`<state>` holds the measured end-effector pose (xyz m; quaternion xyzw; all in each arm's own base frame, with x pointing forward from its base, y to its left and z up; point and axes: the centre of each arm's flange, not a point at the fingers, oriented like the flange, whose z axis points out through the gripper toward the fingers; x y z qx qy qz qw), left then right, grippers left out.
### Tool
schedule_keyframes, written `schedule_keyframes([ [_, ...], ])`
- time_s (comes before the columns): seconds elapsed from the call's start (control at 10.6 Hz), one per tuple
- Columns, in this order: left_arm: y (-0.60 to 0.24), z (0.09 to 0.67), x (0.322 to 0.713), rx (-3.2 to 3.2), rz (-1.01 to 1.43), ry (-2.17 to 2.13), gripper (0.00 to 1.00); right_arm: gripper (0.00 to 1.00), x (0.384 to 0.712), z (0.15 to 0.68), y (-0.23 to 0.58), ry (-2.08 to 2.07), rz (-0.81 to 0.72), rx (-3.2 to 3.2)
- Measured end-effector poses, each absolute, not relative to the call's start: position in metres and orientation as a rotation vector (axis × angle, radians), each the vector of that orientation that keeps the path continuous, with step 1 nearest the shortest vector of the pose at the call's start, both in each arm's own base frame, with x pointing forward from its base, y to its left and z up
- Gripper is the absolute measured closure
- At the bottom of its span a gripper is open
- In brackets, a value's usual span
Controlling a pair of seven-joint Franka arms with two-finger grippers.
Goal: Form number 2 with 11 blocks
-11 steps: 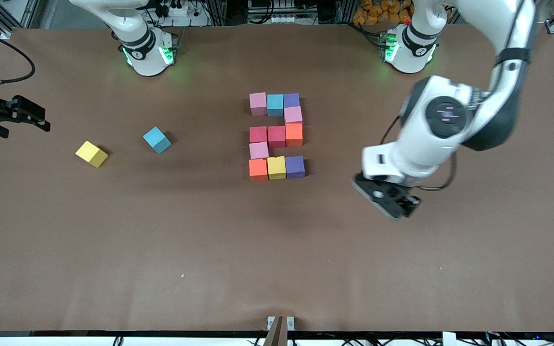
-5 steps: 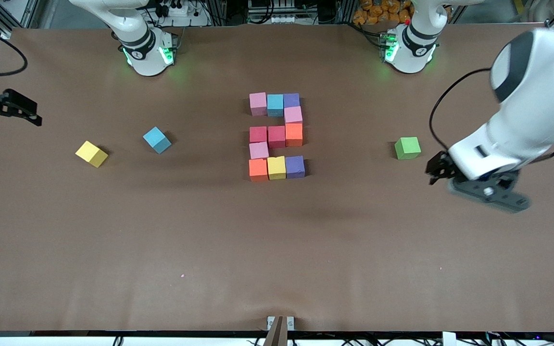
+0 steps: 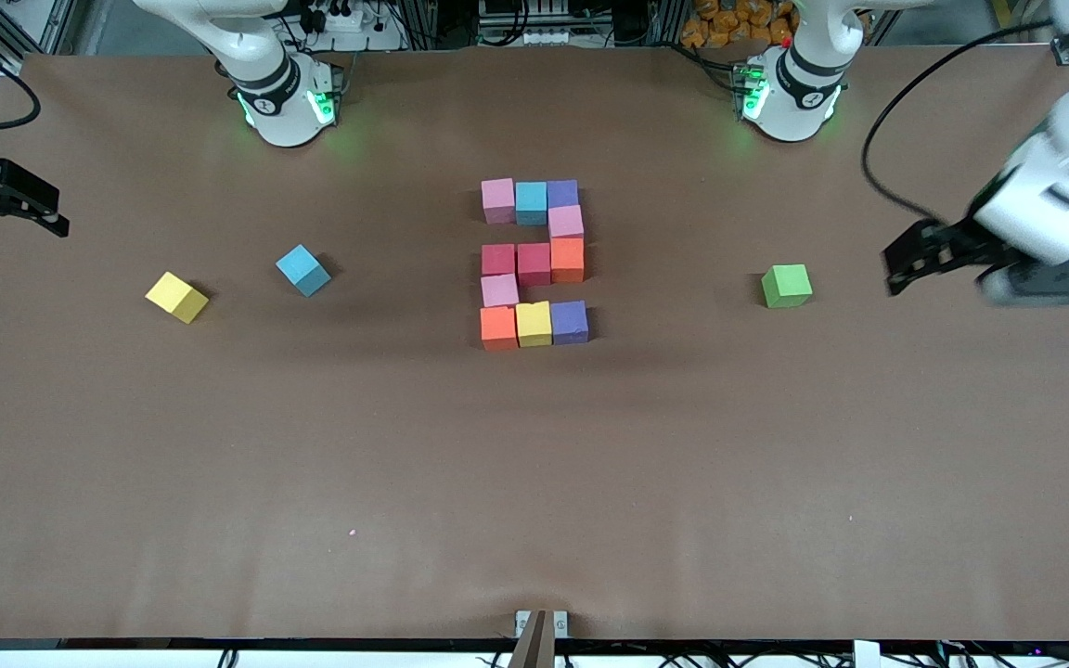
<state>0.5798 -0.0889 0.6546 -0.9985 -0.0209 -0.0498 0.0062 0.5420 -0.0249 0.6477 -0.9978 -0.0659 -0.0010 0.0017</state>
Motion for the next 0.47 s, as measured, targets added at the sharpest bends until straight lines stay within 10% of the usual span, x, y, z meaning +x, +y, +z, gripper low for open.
schedule_keyframes([
  [0.47,-0.069,0.635,0.542,-3.098,-0.020,-0.158,0.00,0.00,0.541,0.645,-0.025,-0.201,0.028,-3.130],
])
